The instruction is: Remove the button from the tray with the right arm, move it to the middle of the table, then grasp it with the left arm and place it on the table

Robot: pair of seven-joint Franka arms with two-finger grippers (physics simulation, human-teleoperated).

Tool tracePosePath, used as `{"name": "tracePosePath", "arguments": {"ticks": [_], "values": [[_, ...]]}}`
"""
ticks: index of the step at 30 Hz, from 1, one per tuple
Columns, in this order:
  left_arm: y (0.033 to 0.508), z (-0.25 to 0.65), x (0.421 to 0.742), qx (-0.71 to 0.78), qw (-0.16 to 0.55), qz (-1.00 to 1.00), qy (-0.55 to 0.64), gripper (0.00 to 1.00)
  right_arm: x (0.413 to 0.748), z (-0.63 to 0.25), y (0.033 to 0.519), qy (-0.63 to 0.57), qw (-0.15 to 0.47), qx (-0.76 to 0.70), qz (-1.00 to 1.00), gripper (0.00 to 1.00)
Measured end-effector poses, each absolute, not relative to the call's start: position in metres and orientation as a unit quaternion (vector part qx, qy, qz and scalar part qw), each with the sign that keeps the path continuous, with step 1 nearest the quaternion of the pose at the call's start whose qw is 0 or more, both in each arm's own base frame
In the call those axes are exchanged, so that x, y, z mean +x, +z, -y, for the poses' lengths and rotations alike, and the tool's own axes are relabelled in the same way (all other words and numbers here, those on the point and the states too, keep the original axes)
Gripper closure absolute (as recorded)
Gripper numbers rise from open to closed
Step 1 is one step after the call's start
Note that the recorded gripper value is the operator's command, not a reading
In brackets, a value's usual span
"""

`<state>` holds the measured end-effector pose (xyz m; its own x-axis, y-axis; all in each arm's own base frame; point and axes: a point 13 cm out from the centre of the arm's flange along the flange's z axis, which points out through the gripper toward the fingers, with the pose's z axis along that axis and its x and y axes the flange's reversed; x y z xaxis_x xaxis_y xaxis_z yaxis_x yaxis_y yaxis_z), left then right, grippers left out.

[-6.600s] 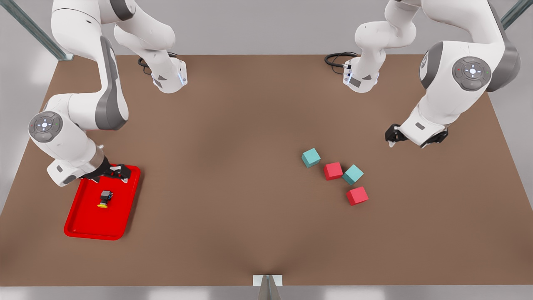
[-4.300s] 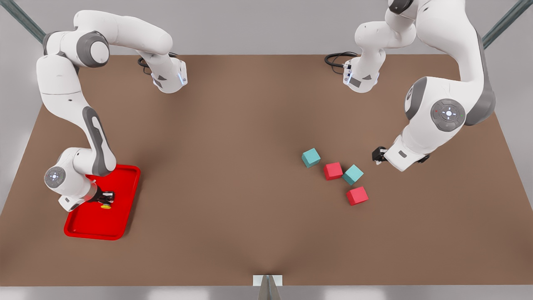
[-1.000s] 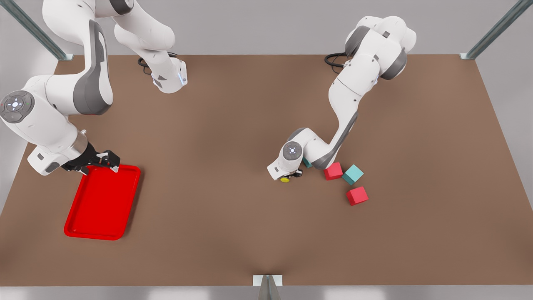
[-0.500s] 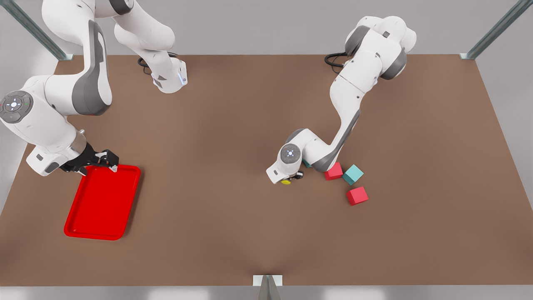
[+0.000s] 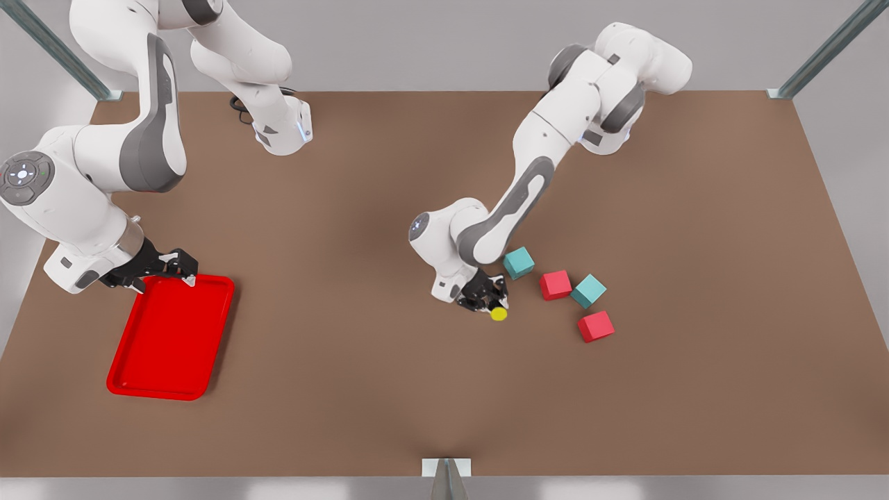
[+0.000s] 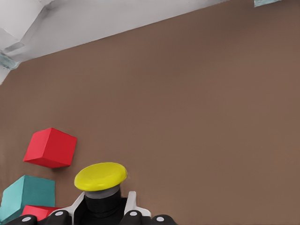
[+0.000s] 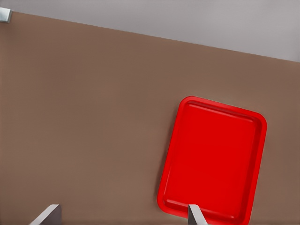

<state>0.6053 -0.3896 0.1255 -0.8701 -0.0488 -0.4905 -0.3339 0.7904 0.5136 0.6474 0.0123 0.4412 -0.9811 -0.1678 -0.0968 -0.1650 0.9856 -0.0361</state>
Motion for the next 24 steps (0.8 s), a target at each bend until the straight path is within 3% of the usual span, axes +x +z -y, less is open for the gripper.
{"name": "tracePosePath", "arguments": {"ticks": [8, 18, 24], "values": [[0.121, 0.382, 0.627, -0.257, 0.420, -0.822, 0.285, 0.63, 0.647, -0.011, 0.441, -0.014, 0.050, -0.085, -0.995, 0.00], [0.088, 0.373, 0.642, -0.335, 0.535, -0.749, 0.202, 0.63, 0.648, -0.010, 0.441, -0.014, 0.049, -0.086, -0.995, 0.00], [0.077, 0.353, 0.644, -0.323, 0.565, -0.731, 0.204, 0.63, 0.648, -0.010, 0.440, -0.014, 0.049, -0.087, -0.995, 0.00]]}}
